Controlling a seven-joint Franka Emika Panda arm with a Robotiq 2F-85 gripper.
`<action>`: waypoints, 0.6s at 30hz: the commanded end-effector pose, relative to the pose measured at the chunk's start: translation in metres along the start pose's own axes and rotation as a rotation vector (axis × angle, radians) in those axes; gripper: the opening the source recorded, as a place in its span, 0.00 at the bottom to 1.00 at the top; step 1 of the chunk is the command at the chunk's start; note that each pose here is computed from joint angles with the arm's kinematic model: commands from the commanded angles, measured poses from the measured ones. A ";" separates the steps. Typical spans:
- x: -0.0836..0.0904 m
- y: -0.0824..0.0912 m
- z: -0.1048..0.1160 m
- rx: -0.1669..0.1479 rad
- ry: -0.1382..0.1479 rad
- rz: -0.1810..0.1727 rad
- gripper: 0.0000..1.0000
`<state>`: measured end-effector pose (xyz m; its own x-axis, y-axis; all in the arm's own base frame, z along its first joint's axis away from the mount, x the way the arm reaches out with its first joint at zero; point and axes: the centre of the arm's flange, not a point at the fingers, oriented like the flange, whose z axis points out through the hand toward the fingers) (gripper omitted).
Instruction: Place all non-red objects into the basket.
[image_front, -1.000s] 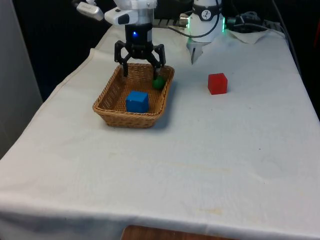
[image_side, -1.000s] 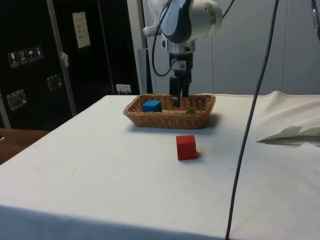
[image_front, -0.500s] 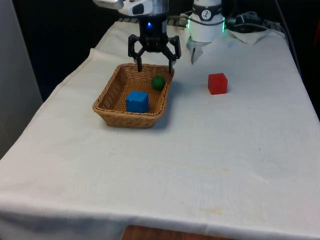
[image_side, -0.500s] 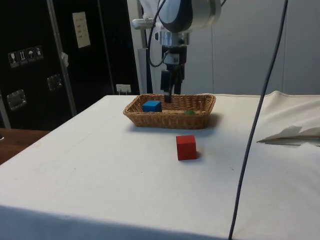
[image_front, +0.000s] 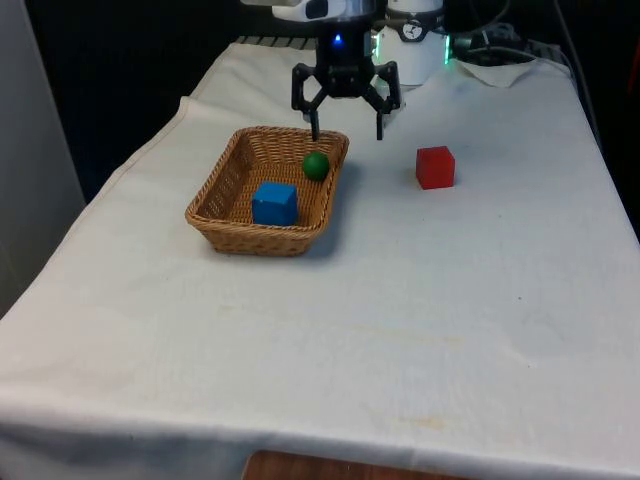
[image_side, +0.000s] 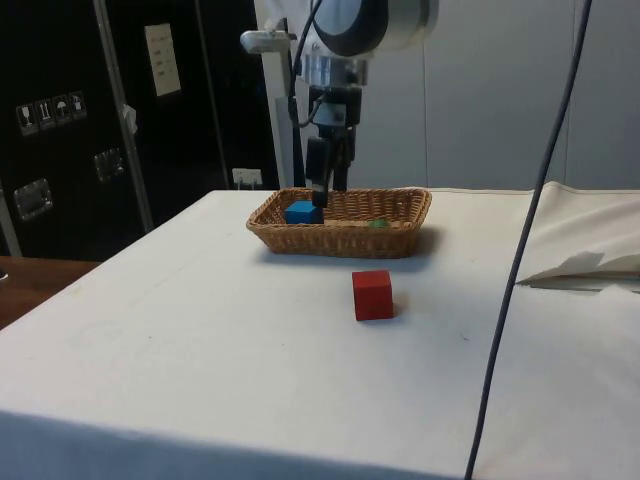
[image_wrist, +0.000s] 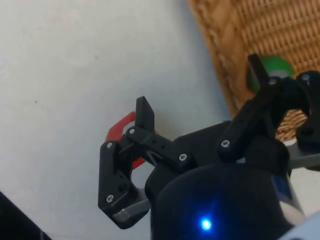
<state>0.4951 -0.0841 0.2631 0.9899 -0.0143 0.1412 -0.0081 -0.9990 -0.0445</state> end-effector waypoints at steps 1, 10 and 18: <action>0.000 -0.003 -0.001 0.002 0.001 -0.003 1.00; 0.004 -0.029 -0.011 0.013 0.011 -0.050 1.00; 0.008 -0.046 -0.026 0.028 0.020 -0.095 1.00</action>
<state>0.4995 -0.0396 0.2928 0.9817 0.0778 0.1737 0.0910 -0.9934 -0.0692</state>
